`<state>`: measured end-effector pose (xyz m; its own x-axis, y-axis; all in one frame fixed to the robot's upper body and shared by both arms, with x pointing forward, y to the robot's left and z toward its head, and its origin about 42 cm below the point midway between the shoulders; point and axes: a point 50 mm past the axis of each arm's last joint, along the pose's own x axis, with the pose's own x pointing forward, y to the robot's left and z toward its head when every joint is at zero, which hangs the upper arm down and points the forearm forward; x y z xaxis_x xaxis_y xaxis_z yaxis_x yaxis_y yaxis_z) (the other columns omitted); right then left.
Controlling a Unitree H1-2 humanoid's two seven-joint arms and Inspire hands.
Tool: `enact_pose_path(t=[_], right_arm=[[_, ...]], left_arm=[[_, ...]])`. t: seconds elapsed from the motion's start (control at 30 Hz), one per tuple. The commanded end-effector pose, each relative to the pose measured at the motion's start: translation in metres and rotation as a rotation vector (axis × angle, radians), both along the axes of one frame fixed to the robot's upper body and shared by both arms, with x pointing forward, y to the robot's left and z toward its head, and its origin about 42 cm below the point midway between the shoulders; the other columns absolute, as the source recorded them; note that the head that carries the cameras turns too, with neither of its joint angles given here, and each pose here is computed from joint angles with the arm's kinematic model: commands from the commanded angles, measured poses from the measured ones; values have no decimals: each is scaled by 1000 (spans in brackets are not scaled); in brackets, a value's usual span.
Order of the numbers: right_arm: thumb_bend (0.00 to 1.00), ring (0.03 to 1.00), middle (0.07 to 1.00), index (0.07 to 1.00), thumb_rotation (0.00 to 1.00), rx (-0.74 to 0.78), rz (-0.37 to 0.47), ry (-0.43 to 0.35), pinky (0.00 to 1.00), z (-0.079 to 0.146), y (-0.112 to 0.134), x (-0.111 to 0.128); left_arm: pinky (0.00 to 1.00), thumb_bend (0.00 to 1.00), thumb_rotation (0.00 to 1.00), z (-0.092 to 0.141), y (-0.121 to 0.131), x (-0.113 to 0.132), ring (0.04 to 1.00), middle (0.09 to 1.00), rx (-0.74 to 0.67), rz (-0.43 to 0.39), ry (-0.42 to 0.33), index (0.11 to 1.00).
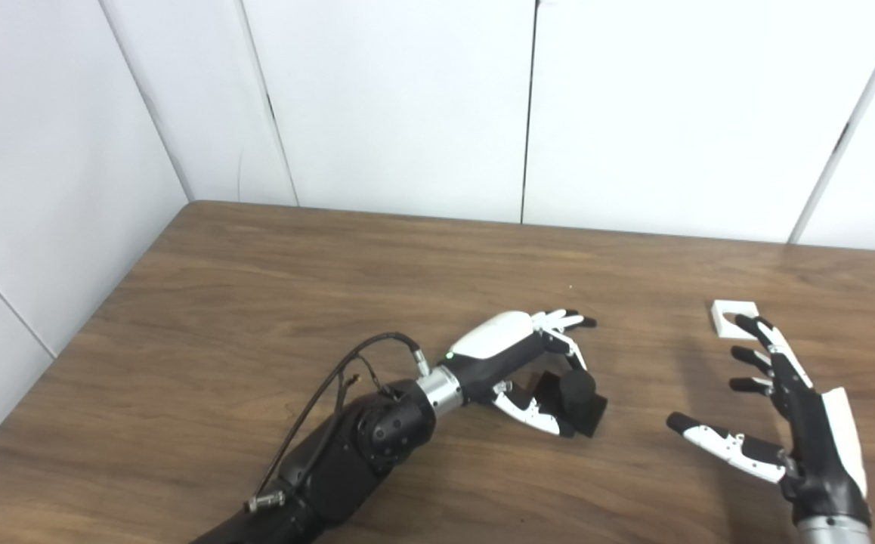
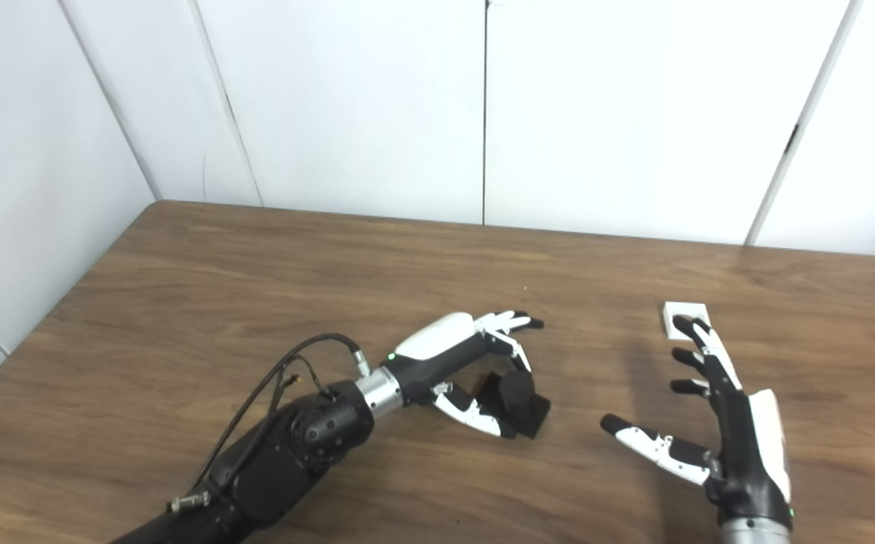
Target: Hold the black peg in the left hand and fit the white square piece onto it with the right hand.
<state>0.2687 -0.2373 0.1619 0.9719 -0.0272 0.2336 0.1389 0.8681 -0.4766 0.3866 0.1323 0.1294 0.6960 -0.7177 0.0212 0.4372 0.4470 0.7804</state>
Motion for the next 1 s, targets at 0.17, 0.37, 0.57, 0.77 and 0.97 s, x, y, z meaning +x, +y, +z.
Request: enact_pose_path(t=[0.17,0.37,0.57,0.77,0.97], right_arm=[[784,823,942,874,202,6,13,-105,662,16,11,4],[790,871,958,879,266,16,2,-97,668,11,37,8],[803,872,960,871,280,-33,-45,-140,705,14,44,9],[783,898,970,887,273,-39,-73,-150,803,20,38,8],[786,883,960,891,296,-84,-92,-182,784,31,22,20]], left_arm=[[1000,516,90,-35,13,-22,1000,959,167,-69,60,493],[1000,519,83,-34,38,-24,1000,943,155,-67,71,493],[1000,521,76,-40,43,-24,1000,935,139,-73,72,492],[986,522,69,-41,41,-25,994,918,131,-86,68,491],[993,522,69,-40,42,-23,1000,919,127,-86,69,491]])
